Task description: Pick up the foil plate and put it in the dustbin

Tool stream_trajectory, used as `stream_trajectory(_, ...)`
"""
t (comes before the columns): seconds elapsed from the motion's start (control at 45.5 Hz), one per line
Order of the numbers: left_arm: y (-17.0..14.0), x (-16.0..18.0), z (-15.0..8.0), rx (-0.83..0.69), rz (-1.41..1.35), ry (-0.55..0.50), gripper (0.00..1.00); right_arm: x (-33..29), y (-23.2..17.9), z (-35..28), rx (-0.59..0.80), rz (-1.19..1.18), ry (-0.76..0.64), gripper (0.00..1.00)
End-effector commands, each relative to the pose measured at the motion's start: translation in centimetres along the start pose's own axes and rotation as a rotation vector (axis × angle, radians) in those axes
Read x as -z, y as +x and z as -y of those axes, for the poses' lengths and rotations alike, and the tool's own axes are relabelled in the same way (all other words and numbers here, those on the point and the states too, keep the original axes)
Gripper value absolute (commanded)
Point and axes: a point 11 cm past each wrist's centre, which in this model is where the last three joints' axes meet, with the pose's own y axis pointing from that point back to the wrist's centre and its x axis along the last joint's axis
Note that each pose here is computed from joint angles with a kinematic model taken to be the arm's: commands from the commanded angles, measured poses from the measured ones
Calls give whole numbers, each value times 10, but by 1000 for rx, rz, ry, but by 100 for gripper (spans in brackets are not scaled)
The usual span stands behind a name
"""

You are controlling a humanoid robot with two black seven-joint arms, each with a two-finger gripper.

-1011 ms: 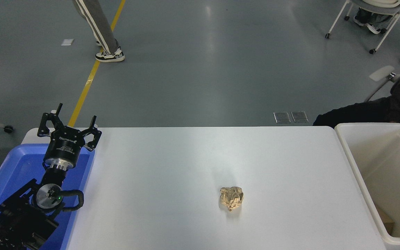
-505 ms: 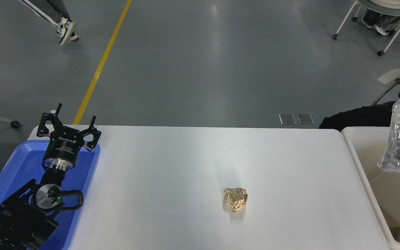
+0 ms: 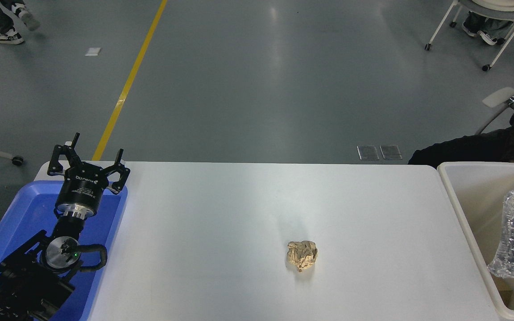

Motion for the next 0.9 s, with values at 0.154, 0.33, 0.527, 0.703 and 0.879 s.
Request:
stream_trajectory(0.154, 0, 0, 0, 1, -1, 0, 100, 8, 9, -1, -17, 5, 15, 0)
stream_trajectory(0.33, 0, 0, 0, 0, 0, 0, 100, 16, 10, -1, -20, 5, 26, 0)
stream_trajectory(0.527, 0, 0, 0, 1, -1, 0, 100, 25, 7, 1, -18, 1, 38, 0)
stream_trajectory(0.703, 0, 0, 0, 0, 0, 0, 100, 35, 4, 2, -20, 6, 55, 0)
stream_trajectory(0.879, 0, 0, 0, 0, 0, 0, 100, 41, 3, 3, -32, 9, 63, 100)
